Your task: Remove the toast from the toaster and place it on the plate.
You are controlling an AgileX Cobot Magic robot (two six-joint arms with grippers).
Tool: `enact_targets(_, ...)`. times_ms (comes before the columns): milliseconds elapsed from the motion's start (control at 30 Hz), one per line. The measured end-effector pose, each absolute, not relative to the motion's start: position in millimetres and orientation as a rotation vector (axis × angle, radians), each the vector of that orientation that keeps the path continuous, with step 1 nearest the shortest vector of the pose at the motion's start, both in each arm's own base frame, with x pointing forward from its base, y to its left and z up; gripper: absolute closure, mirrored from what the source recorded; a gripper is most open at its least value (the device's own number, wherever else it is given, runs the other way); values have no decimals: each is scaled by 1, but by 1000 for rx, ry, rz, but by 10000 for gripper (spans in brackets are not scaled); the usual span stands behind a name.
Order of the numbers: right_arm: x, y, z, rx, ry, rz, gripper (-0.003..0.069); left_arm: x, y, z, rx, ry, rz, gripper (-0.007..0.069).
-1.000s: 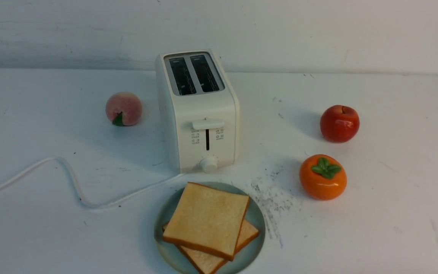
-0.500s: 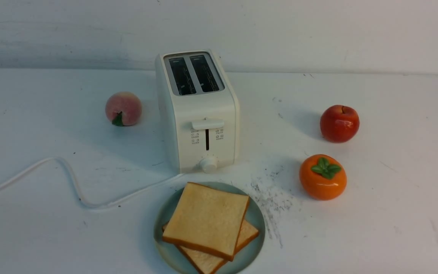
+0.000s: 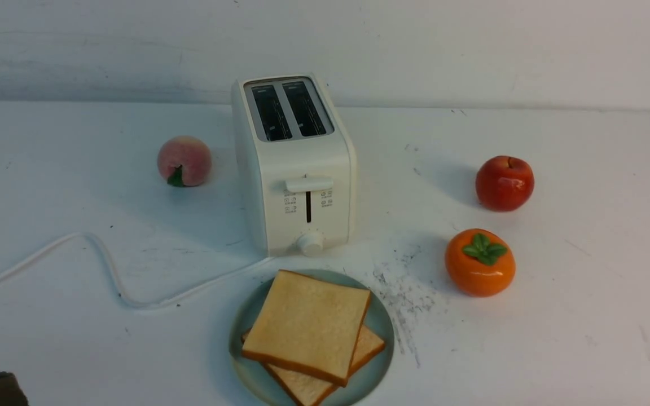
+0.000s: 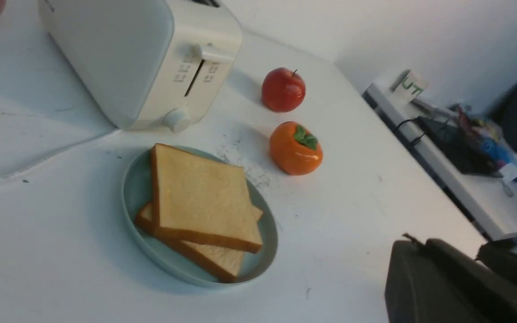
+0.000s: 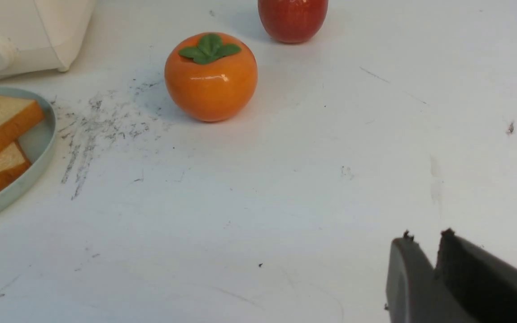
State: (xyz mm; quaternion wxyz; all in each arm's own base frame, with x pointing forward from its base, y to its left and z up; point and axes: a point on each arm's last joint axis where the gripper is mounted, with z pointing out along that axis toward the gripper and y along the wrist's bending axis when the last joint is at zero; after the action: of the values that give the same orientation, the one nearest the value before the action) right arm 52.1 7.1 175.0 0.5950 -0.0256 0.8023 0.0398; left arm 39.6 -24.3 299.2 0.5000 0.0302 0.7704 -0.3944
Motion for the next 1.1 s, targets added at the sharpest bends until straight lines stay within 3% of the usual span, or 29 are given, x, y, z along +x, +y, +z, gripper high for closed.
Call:
enact_targets(133,52,7,175,-60,1864,93,550,45,-30,284,178,1873,-850,629)
enact_targets(233,52,7,175,-60,1864,93,548,45,-31,282,211,1874,-843,628)
enact_targets(433,52,7,175,-60,1864,93,539,48,-32,276,111,1830,-787,622)
enact_targets(600,52,7,175,-60,1864,93,532,61,-26,253,9,1755,-617,619)
enact_targets(700,52,7,175,-60,1864,93,529,67,-19,230,-70,1754,-448,618)
enact_targets(867,52,7,175,-60,1864,93,521,69,-8,195,-207,1813,-323,614)
enact_targets(1100,52,7,175,-60,1864,93,511,61,-6,178,-252,1818,-319,608)
